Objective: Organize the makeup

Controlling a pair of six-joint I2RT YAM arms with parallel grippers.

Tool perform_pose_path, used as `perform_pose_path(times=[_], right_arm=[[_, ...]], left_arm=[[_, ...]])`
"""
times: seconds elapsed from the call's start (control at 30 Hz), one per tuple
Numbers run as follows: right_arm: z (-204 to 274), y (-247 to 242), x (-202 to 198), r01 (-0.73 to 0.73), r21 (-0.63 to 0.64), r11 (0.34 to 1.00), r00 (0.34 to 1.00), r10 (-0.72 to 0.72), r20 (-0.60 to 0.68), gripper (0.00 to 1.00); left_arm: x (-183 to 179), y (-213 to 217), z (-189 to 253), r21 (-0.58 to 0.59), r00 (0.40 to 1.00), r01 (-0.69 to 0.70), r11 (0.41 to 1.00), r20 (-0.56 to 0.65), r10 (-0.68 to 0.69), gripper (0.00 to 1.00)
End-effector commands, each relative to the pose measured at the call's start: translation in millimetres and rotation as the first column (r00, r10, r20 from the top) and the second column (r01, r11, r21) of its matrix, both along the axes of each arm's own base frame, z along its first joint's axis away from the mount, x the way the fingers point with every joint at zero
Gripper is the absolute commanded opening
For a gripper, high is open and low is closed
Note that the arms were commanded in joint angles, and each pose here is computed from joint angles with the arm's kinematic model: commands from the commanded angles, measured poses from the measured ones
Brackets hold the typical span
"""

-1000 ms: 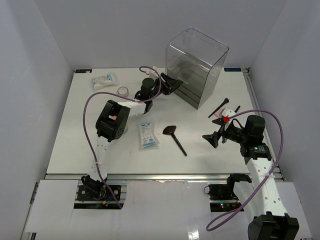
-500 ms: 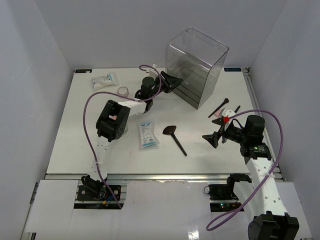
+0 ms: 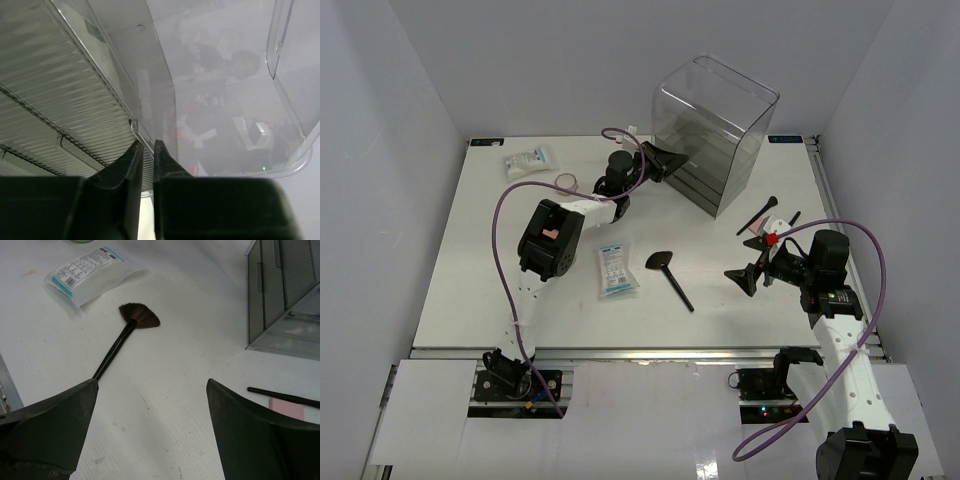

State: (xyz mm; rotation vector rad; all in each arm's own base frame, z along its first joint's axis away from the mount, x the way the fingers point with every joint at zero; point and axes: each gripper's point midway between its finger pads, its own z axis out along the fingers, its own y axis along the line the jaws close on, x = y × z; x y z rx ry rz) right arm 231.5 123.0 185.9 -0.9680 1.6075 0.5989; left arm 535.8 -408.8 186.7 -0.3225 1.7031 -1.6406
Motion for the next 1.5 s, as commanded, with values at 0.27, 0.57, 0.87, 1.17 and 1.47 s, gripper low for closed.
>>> perform_pose_path(times=[0.27, 0.57, 0.87, 1.17, 1.47], right_arm=[[11.6, 2.1, -0.2, -0.021, 0.003, 1.0, 0.999, 0.021, 0.034, 0.96], [16.3, 2.0, 2.9, 0.003, 0.033, 0.999, 1.0, -0.004, 0.014, 0.96], [68.4, 15.3, 17.4, -0.017, 0.182, 0.983, 0.994, 0.036, -0.103, 0.95], [135.7, 27.8, 49.7, 0.028, 0.378, 0.925, 0.966, 0.072, -0.248, 0.94], [159.5, 34.0, 87.2, 0.113, 0.499, 0.859, 0.94, 0.071, -0.335, 0.89]], left_arm=[[-15.5, 0.8, 28.8, -0.011, 0.999, 0.023, 1.0, 0.043, -0.023, 0.0], [-64.6, 26.3, 63.6, -0.039, 0.992, 0.052, 0.998, 0.118, -0.047, 0.0], [-102.8, 48.1, 107.7, -0.044, 0.978, 0.085, 0.995, 0.195, -0.075, 0.0], [-126.3, 64.7, 142.5, -0.051, 0.966, 0.095, 0.994, 0.247, -0.079, 0.0], [-134.0, 66.3, 164.0, -0.044, 0.958, 0.125, 0.991, 0.265, -0.109, 0.0]])
